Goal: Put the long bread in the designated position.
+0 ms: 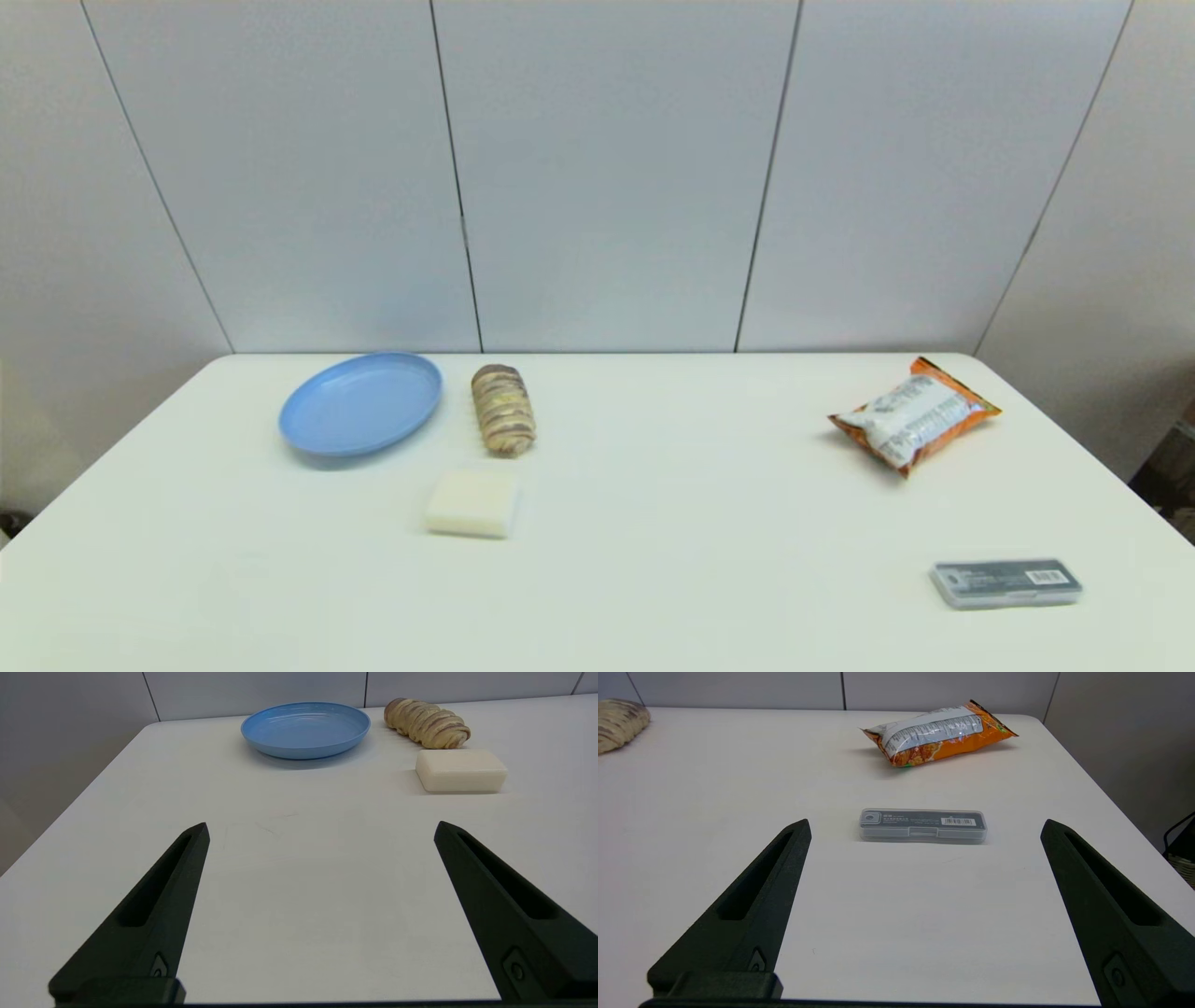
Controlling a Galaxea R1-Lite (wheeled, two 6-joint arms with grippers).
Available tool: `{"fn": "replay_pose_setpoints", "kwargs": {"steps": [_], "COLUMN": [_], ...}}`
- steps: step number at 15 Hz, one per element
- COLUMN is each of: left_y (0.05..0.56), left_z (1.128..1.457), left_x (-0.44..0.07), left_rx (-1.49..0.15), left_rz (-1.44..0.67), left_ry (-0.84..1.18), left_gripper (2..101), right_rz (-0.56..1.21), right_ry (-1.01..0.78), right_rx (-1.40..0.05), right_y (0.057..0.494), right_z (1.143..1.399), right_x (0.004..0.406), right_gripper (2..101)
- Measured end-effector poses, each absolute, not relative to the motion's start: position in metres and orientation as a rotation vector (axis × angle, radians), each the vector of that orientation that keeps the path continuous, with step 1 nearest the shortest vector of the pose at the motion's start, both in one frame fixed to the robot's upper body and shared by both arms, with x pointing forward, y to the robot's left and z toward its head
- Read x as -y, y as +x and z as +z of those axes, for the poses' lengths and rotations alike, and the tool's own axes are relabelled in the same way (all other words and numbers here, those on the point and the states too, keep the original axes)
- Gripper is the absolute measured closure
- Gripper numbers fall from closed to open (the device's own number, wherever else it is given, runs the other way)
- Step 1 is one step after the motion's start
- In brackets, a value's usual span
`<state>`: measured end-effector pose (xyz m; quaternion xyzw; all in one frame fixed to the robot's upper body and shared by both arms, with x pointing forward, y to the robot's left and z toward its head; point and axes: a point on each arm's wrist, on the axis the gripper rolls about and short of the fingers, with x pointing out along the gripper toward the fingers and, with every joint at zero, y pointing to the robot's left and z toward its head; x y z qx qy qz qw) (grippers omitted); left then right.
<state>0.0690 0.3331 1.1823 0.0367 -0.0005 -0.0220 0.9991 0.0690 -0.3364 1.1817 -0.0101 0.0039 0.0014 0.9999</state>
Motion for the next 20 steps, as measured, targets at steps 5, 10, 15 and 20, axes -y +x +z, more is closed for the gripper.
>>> {"fn": "replay_pose_setpoints", "kwargs": {"steps": [5,10,15,20], "left_y": [0.0690,0.0690,0.0690,0.0690], "left_z": [1.1823,1.1823,1.1823,1.1823], "left_x": [-0.3331,-0.3331,-0.3331,-0.3331], "left_rx": [0.001,0.001,0.001,0.001], "left_rz": [-0.044,-0.044,-0.044,-0.043], "left_ry": [0.073,0.073,0.072,0.073], "left_gripper": [5.4,5.4,5.4,5.4], "right_rz": [0.003,0.003,0.003,0.003], "right_ry": [-0.020,-0.020,-0.020,-0.021], "right_rx": [-0.008,-0.009,-0.008,-0.008], "right_y": [0.0690,0.0690,0.0690,0.0690], "right_z": [1.1817,1.1815,1.1816,1.1815], "right_x": [0.3364,0.3364,0.3364,0.3364], "right_gripper": [4.6,4.6,4.6,4.6]}}
